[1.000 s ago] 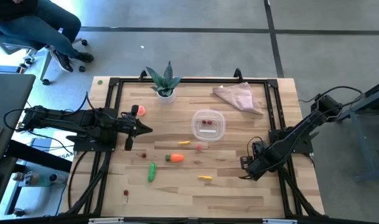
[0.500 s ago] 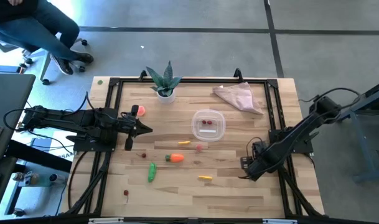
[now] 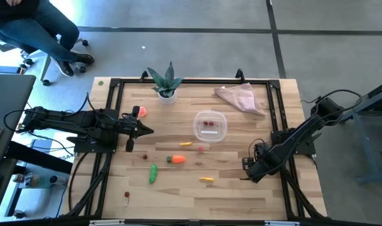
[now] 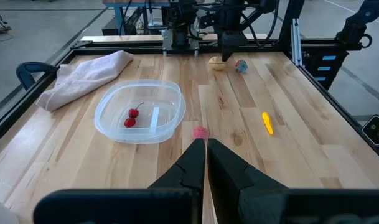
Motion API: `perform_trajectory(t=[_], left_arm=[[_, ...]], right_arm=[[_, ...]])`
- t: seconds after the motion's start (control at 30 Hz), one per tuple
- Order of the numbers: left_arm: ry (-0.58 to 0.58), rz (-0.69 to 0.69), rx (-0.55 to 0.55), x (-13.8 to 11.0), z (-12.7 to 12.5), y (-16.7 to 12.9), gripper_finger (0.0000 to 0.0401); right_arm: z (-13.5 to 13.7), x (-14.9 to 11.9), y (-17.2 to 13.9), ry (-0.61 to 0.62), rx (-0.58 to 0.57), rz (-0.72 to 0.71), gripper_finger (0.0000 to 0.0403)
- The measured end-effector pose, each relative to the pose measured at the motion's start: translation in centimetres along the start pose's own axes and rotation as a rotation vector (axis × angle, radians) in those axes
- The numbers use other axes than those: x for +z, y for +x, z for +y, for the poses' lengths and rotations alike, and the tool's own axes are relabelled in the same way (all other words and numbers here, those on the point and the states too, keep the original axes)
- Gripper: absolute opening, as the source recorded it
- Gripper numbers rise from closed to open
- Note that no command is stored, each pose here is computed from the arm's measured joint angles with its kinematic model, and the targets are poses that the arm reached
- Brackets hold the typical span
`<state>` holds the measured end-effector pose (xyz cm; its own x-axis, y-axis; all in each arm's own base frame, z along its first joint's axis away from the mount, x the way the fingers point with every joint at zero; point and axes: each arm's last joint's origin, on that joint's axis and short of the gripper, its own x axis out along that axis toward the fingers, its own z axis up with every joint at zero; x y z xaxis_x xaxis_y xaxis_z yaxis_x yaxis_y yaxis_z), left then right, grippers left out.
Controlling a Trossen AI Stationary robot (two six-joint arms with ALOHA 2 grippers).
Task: Pick and placing Produce into tupperware
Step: Put the brown potato into the transparent bin
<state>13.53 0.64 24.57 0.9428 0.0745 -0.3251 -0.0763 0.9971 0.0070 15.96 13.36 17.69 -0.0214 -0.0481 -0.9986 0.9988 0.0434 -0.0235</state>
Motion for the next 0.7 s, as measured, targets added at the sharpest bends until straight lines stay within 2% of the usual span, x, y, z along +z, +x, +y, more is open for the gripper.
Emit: perform_trajectory(t=[0.27, 0.5, 0.7], left_arm=[[0.000, 0.000, 0.000, 0.0, 0.0, 0.0, 0.0007], [0.000, 0.000, 0.000, 0.0, 0.0, 0.0, 0.0007], [0.000, 0.000, 0.000, 0.0, 0.0, 0.0, 0.0007]], right_arm=[[0.0, 0.0, 0.1, 0.006, 0.002, 0.001, 0.0280], [-0.5, 0.6, 2.7, 0.020, 0.044, 0.001, 0.0280], [-0.5, 0.8, 3.4, 0.016, 0.077, -0.001, 0.0280]])
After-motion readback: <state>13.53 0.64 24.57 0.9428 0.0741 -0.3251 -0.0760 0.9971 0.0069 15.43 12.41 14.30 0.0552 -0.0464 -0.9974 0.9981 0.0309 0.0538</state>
